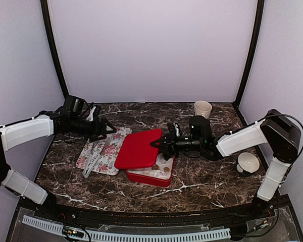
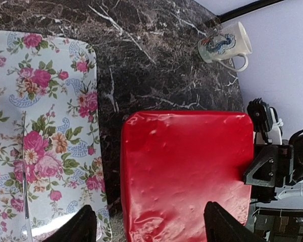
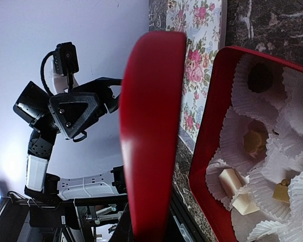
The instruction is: Pack the chocolate
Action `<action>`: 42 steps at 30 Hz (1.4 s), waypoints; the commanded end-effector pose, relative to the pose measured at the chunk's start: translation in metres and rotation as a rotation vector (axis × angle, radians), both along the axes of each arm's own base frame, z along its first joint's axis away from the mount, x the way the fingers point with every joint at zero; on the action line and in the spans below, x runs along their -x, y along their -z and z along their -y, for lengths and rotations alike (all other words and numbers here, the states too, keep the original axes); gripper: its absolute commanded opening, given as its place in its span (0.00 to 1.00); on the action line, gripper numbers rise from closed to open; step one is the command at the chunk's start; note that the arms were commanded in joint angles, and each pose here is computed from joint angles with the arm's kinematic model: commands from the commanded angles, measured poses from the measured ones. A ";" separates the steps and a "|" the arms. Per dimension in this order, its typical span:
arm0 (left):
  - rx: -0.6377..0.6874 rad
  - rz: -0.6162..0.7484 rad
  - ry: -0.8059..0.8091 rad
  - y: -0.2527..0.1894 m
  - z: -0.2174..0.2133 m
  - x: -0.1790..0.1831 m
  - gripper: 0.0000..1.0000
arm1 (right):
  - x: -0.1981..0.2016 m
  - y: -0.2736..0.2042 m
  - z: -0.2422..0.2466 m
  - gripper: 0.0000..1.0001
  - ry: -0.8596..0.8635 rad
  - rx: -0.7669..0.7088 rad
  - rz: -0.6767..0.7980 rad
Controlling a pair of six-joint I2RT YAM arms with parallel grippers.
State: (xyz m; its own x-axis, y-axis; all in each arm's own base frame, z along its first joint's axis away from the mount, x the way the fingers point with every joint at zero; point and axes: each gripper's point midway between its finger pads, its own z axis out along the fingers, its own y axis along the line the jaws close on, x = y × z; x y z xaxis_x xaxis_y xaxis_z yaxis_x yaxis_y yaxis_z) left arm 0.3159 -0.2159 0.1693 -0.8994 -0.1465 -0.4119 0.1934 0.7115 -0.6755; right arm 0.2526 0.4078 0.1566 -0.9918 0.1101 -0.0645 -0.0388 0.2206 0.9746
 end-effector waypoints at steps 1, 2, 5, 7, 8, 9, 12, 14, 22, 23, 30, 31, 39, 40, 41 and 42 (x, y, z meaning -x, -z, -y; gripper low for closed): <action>-0.050 -0.021 0.114 0.026 0.015 0.015 0.74 | 0.002 -0.009 -0.005 0.00 -0.010 -0.019 0.019; -0.059 -0.029 0.128 0.031 0.019 0.017 0.72 | 0.002 -0.008 -0.003 0.00 -0.009 -0.012 0.019; -0.088 -0.054 0.168 0.045 0.031 0.021 0.70 | 0.007 -0.003 0.001 0.00 -0.016 0.001 0.010; -0.101 -0.072 0.190 0.054 0.039 0.025 0.69 | 0.009 -0.004 0.003 0.00 -0.019 0.002 0.009; -0.104 -0.078 0.201 0.057 0.043 0.026 0.69 | 0.011 -0.005 0.004 0.00 -0.021 0.003 0.010; -0.109 -0.088 0.210 0.061 0.047 0.028 0.69 | 0.011 -0.004 0.006 0.00 -0.018 0.008 0.009; -0.124 -0.108 0.224 0.071 0.054 0.029 0.67 | 0.015 -0.003 0.012 0.00 -0.014 0.013 0.007; -0.129 -0.108 0.239 0.073 0.060 0.029 0.66 | 0.016 -0.003 0.016 0.00 -0.011 0.016 0.009; -0.142 -0.101 0.288 0.074 0.081 0.025 0.63 | 0.017 0.001 0.033 0.00 0.003 0.036 0.011; -0.149 -0.103 0.296 0.077 0.083 0.026 0.62 | 0.017 0.002 0.036 0.00 0.004 0.040 0.010; -0.176 -0.100 0.338 0.082 0.097 0.030 0.63 | 0.010 0.007 0.046 0.00 0.013 0.057 0.014; -0.179 -0.102 0.340 0.083 0.098 0.030 0.63 | 0.009 0.005 0.046 0.00 0.011 0.054 0.017; -0.240 -0.106 0.380 0.093 0.106 0.034 0.60 | 0.010 0.015 0.053 0.00 -0.005 0.086 0.002; -0.245 -0.109 0.385 0.094 0.106 0.035 0.59 | 0.011 0.018 0.055 0.00 -0.007 0.092 -0.004; -0.249 -0.109 0.392 0.095 0.107 0.037 0.57 | 0.011 0.021 0.056 0.00 -0.009 0.098 -0.009; -0.256 -0.110 0.398 0.096 0.107 0.039 0.57 | 0.012 0.023 0.057 0.00 -0.011 0.105 -0.015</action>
State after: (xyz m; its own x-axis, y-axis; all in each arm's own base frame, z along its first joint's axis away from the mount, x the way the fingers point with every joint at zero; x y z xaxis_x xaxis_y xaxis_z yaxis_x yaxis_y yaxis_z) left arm 0.2854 -0.3190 0.0773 -0.9229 0.2546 -0.2890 0.3780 0.7422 -0.5533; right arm 0.2456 0.3552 0.1301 -0.9920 0.1202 -0.0391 0.0019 0.3236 0.9462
